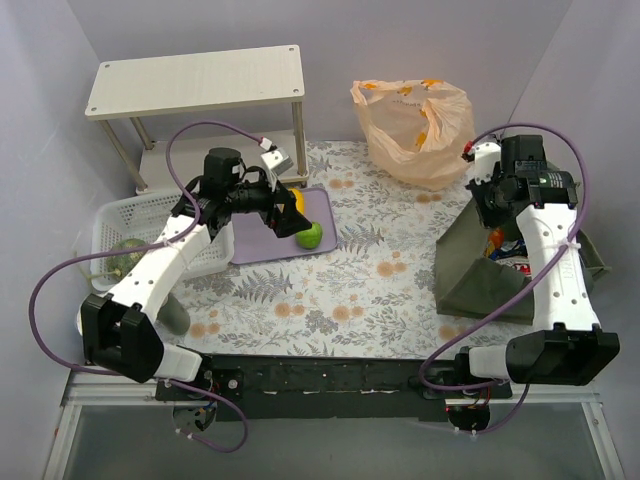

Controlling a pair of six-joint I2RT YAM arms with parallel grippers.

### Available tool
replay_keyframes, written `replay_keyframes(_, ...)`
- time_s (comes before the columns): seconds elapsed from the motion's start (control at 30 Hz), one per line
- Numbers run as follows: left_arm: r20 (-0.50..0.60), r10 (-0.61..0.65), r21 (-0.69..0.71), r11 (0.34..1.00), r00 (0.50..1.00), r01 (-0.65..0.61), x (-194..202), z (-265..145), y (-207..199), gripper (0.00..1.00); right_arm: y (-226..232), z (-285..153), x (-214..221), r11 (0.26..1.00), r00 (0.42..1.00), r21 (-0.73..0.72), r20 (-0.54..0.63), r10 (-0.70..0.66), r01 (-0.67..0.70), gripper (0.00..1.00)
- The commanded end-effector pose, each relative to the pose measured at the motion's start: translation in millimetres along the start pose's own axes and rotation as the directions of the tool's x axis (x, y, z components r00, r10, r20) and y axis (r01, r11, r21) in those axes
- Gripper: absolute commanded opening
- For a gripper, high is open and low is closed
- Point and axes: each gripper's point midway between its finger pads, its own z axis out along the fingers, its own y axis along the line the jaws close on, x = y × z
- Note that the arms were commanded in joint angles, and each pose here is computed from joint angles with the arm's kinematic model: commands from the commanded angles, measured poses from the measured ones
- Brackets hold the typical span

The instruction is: Untie the knot of the grocery bags and take out the mixed food

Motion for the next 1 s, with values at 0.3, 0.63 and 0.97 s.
replay_keyframes(0.3,-0.026,0.122,-0.082,0.989,0.992,-0.124,-3,-7,-1,0.98,233,-110,4,0.475,0.859,-0.719,0.378,-0.345,0.507,0.01)
replay_keyframes(0.63,0.027,0.071,-0.067,0.995,0.997,-0.069,-33,3,4,0.98,243,-124,-27,0.472,0.840,-0.695,0.426,-0.336,0.542,0.59)
replay_keyframes(0.97,0.187,-0.210,0.136,0.973,0.960,0.187,-119,39,-4,0.98,212,-177,-92,0.604,0.723,-0.473,0.635,-0.271,0.642,0.72)
